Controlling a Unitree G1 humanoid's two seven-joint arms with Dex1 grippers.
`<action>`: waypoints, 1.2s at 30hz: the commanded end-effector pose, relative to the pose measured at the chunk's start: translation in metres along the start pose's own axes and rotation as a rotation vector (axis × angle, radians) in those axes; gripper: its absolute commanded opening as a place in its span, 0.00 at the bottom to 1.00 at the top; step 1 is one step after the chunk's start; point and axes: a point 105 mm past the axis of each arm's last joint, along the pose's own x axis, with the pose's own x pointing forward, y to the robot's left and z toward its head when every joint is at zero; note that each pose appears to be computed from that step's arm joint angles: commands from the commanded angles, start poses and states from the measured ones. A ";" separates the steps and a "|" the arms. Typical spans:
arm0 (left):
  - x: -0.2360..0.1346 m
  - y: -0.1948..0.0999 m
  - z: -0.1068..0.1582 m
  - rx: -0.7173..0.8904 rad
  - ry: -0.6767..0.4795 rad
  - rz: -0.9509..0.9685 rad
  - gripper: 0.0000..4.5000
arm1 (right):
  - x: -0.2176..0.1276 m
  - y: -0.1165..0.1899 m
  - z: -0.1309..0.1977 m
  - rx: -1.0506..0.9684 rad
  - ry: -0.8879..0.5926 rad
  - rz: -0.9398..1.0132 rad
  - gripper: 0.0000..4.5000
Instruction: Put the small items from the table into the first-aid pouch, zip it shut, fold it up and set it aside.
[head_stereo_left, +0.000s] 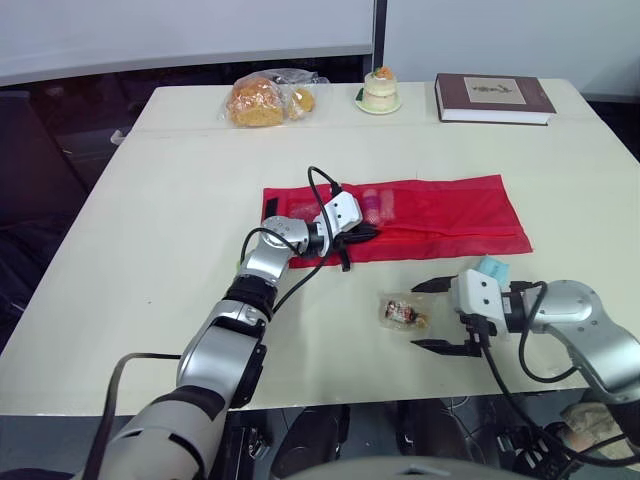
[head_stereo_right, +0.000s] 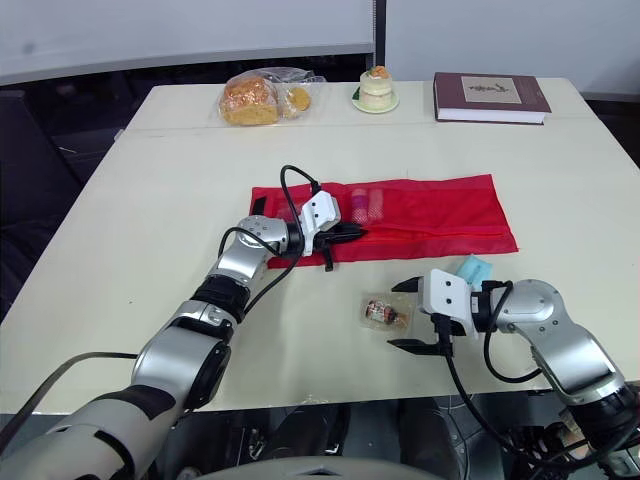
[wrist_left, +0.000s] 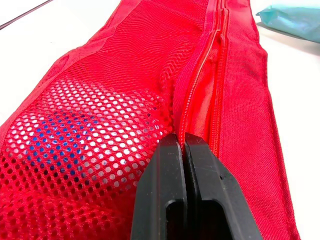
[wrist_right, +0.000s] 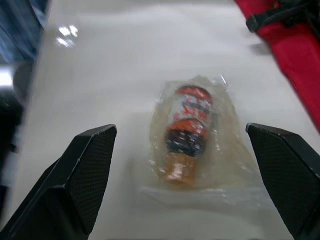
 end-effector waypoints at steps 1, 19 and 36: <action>0.001 -0.001 0.007 0.030 -0.014 -0.006 0.00 | 0.004 -0.006 0.002 -0.039 0.006 -0.040 0.87; 0.006 -0.004 0.019 0.047 -0.044 -0.019 0.00 | -0.020 -0.056 0.001 0.093 0.122 -0.345 0.09; 0.014 -0.035 0.026 0.023 -0.099 -0.089 0.00 | -0.001 -0.119 -0.010 0.395 0.196 -0.827 0.09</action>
